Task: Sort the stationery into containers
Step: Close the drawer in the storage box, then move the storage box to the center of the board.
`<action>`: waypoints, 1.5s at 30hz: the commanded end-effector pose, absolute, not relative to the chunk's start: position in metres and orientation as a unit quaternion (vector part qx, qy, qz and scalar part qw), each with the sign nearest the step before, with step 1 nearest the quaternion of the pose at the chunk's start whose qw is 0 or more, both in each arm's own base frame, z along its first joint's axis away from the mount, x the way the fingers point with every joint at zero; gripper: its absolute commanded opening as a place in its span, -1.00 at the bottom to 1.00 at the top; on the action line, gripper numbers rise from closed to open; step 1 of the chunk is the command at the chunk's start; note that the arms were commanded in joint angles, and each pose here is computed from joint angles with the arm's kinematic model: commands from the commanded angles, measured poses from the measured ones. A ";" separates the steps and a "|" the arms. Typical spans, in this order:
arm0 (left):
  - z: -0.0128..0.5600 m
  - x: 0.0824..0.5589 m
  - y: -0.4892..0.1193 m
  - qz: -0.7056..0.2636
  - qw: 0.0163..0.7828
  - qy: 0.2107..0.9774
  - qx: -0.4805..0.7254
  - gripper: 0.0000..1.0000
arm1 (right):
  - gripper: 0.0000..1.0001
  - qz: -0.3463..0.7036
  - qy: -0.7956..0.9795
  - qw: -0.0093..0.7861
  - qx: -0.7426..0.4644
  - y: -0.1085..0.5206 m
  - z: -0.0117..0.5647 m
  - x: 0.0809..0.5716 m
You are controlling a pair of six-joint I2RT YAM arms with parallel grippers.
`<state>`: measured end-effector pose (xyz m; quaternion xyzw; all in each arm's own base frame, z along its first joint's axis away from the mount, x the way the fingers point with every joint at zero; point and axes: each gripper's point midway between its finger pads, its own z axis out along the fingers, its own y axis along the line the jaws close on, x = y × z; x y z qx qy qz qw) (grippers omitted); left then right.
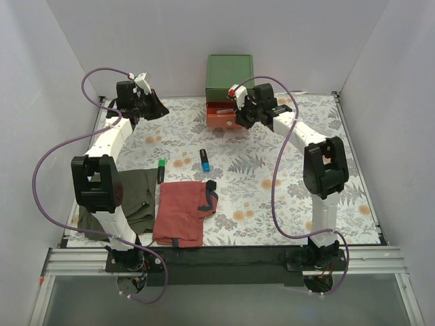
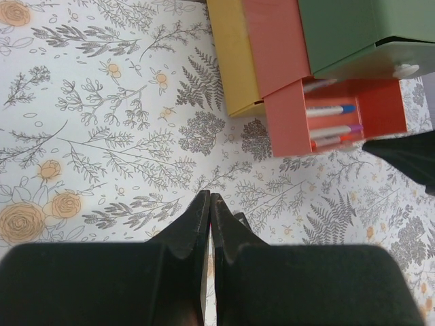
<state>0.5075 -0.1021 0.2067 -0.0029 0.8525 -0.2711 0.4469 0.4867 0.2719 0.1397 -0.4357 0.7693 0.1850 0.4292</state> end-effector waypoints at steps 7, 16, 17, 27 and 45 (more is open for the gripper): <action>0.205 0.516 -0.112 -0.305 0.443 0.843 0.001 -1.00 | -0.88 0.092 0.740 0.556 -0.368 0.281 0.189 0.578; 0.195 0.540 -0.119 -0.329 0.444 0.833 -0.004 -1.00 | -0.86 0.066 0.753 0.557 -0.344 0.273 0.179 0.585; 0.190 0.544 -0.121 -0.335 0.442 0.832 -0.005 -1.00 | -0.86 0.075 0.748 0.560 -0.349 0.273 0.191 0.578; 0.188 0.601 -0.146 -0.380 0.483 0.788 0.043 0.09 | 0.04 0.158 0.832 0.499 -0.184 0.166 0.188 0.516; 0.137 0.668 -0.230 -0.350 0.541 0.756 0.112 -1.00 | -0.76 0.217 0.820 0.518 -0.107 0.173 0.149 0.639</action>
